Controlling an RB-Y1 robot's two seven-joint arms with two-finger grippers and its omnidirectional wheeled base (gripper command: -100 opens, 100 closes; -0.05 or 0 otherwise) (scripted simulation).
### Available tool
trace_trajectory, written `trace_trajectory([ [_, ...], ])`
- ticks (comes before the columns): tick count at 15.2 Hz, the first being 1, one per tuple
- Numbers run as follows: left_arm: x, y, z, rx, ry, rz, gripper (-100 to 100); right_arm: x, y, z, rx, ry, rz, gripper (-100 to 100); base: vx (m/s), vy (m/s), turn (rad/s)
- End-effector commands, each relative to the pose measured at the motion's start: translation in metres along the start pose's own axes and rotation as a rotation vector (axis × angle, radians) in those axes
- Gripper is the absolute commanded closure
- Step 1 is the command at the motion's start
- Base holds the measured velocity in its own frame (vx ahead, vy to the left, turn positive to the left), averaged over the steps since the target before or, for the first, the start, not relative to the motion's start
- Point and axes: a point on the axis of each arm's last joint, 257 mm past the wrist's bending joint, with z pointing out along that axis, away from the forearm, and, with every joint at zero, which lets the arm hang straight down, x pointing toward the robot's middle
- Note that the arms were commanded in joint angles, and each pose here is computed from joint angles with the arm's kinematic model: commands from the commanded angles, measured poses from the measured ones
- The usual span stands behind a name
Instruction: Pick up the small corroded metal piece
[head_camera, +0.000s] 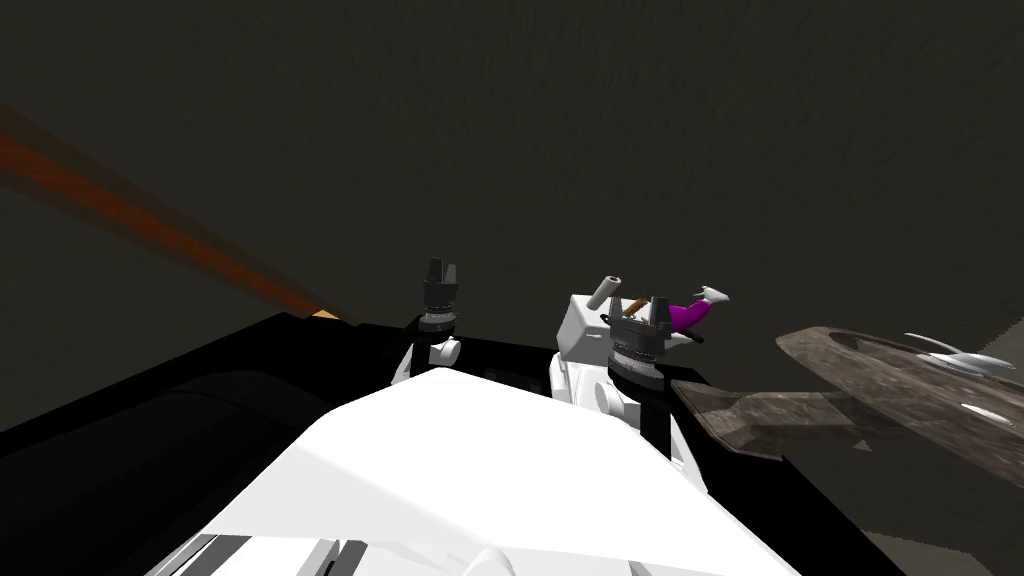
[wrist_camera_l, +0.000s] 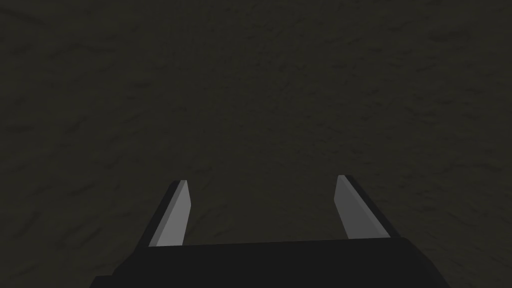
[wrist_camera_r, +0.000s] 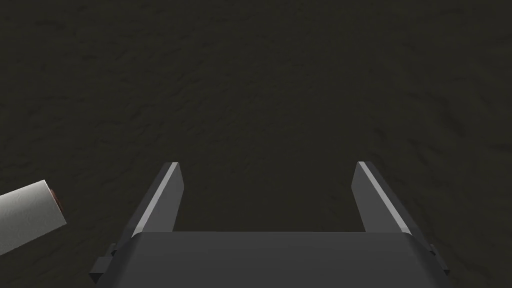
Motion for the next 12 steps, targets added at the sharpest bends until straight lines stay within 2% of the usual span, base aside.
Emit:
trace_trajectory([
  [1,0.000,0.000,0.000,0.000,0.000,0.000,0,0.007,-0.019,-0.007,0.053,0.052,-0.032,-100,0.002,0.020,0.007],
  [2,0.000,0.000,0.000,0.000,0.000,0.000,0,0.007,-0.019,-0.007,0.055,0.061,-0.036,-100,0.002,0.019,0.005],
  [3,0.000,0.000,0.000,0.000,0.000,0.000,0,0.011,-0.034,-0.016,0.095,0.093,-0.059,-100,0.003,0.025,0.014],
  [4,0.000,0.000,0.000,0.000,0.000,0.000,0,0.012,-0.035,-0.016,0.097,0.106,-0.064,-100,0.004,0.024,0.005],
  [5,0.000,0.000,0.000,0.000,0.000,0.000,0,0.016,-0.051,-0.025,0.140,0.143,-0.091,-100,0.004,0.024,0.013],
  [6,0.000,0.000,0.000,0.000,0.000,0.000,0,0.016,-0.051,-0.026,0.141,0.153,-0.095,-100,0.005,0.023,0.014],
  [7,0.000,0.000,0.000,0.000,0.000,0.000,0,0.019,-0.067,-0.037,0.185,0.193,-0.126,-100,0.006,0.028,0.024],
  [8,0.000,0.000,0.000,0.000,0.000,0.000,0,0.019,-0.068,-0.037,0.187,0.202,-0.129,-100,0.007,0.030,0.015],
  [9,0.000,0.000,0.000,0.000,0.000,0.000,0,0.022,-0.081,-0.048,0.224,0.240,-0.160,-100,0.009,0.034,0.023],
  [10,0.000,0.000,0.000,0.000,0.000,0.000,0,0.021,-0.085,-0.051,0.235,0.254,-0.167,-100,0.010,0.034,0.021],
  [11,0.000,0.000,0.000,0.000,0.000,0.000,0,0.022,-0.101,-0.065,0.279,0.287,-0.199,-100,0.013,0.039,0.036],
  [12,0.000,0.000,0.000,0.000,0.000,0.000,0,0.022,-0.102,-0.066,0.283,0.307,-0.207,-100,0.014,0.036,0.030],
])
